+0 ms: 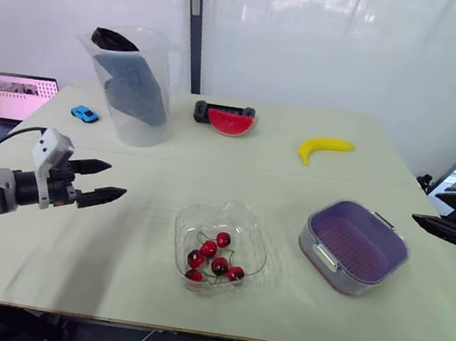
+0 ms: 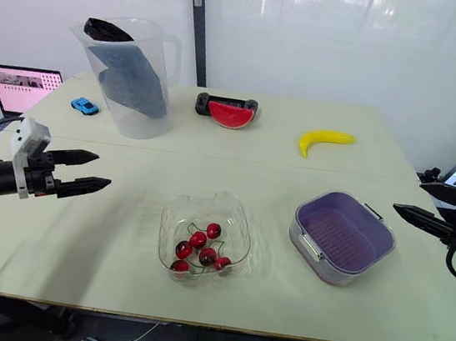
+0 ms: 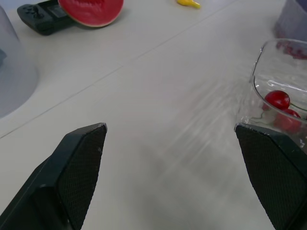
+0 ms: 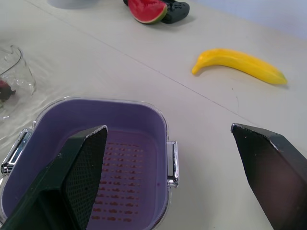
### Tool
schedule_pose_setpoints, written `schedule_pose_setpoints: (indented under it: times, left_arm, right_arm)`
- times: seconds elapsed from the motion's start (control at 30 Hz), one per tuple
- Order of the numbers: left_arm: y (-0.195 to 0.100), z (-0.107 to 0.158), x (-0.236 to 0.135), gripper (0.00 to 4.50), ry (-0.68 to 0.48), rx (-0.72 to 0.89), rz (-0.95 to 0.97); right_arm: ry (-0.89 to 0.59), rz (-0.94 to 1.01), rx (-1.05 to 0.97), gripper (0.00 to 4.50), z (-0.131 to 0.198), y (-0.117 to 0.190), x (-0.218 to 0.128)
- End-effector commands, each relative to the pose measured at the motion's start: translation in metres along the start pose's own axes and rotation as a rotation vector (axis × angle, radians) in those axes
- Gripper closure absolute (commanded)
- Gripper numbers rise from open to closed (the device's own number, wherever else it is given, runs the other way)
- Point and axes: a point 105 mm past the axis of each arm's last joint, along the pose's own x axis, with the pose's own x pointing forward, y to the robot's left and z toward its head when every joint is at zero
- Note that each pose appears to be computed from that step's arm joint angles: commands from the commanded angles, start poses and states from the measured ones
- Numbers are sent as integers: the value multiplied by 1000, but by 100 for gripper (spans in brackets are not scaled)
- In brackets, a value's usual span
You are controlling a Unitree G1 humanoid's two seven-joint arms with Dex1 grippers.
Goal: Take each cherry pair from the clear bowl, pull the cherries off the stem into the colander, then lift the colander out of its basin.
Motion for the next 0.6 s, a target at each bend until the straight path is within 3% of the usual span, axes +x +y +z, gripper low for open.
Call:
schedule_pose_setpoints:
  times: [0.03,0.6]
  left_arm:
    - [0,7,-1,0,-14,15,-14]
    - [2,17,-3,0,-73,24,13]
  right_arm:
    - [-29,-8,-45,10,13,0,-2]
    - [-51,23,-28,10,15,8,9]
